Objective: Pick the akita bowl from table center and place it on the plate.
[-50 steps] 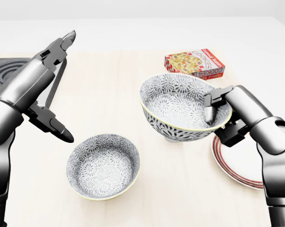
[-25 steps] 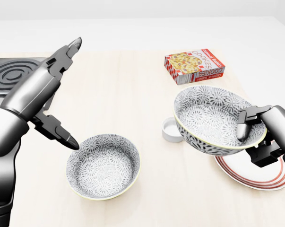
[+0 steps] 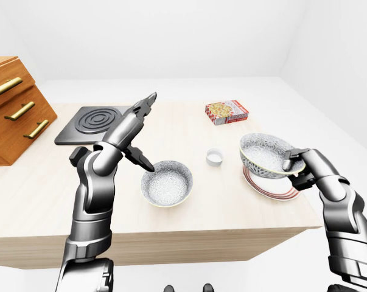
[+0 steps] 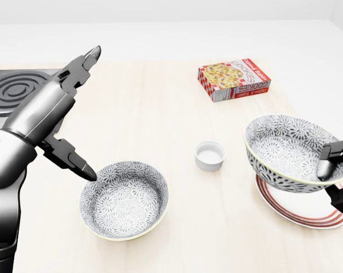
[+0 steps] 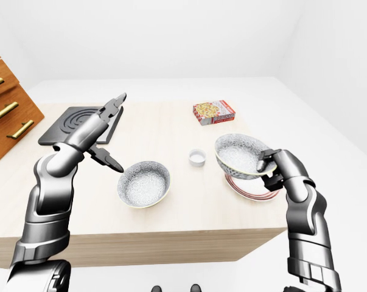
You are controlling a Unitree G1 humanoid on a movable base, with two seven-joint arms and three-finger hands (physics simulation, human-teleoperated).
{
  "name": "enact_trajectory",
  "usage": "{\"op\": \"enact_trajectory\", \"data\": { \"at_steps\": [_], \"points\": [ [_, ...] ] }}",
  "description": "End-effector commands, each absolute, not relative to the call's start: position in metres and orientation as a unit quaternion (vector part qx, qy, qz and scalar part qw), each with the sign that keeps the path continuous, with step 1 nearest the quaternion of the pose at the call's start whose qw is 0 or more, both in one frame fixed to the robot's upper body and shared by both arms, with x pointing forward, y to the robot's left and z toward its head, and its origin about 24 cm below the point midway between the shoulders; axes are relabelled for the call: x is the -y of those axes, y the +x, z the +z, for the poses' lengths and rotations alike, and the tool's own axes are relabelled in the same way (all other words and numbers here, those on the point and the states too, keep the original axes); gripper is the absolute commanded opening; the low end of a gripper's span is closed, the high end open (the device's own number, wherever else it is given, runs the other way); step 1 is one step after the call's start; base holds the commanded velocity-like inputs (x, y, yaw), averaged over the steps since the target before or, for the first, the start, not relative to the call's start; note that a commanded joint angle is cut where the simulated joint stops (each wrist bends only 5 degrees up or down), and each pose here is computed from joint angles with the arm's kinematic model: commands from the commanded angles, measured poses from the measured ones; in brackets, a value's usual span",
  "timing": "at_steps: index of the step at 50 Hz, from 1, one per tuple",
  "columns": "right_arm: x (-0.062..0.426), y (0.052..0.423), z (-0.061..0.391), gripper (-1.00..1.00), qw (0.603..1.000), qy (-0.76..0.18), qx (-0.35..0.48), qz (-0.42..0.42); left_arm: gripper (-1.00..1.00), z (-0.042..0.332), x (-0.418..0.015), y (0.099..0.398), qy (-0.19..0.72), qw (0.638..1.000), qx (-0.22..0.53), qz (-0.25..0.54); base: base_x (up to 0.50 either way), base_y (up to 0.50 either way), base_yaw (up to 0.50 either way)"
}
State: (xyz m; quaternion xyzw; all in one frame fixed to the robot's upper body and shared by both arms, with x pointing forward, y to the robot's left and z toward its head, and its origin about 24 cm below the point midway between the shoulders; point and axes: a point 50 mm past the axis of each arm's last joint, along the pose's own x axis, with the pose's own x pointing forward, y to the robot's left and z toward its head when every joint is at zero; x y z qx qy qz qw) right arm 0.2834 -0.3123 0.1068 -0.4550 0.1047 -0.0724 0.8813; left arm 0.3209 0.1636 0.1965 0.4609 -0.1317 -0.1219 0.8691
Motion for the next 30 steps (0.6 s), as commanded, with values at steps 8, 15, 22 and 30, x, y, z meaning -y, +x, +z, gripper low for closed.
{"op": "enact_trajectory", "data": {
  "at_steps": [8,15,22,30],
  "points": [
    [0.339,0.295,0.102,-1.00,0.887,-0.423,-0.120,-0.144,1.00,0.199,-0.163,0.323,0.462,0.868,0.133,-0.125,0.00,0.00,0.00],
    [0.345,0.298,0.097,-1.00,0.882,-0.427,-0.128,-0.152,1.00,0.198,-0.164,0.326,0.461,0.869,0.127,-0.125,0.00,0.00,0.00],
    [0.351,0.298,0.086,-1.00,0.875,-0.434,-0.140,-0.161,1.00,0.195,-0.163,0.325,0.461,0.869,0.124,-0.127,0.00,0.00,0.00],
    [0.351,0.305,0.081,-1.00,0.871,-0.440,-0.142,-0.165,1.00,0.195,-0.163,0.326,0.460,0.870,0.123,-0.129,0.00,0.00,0.00]
  ]
}}
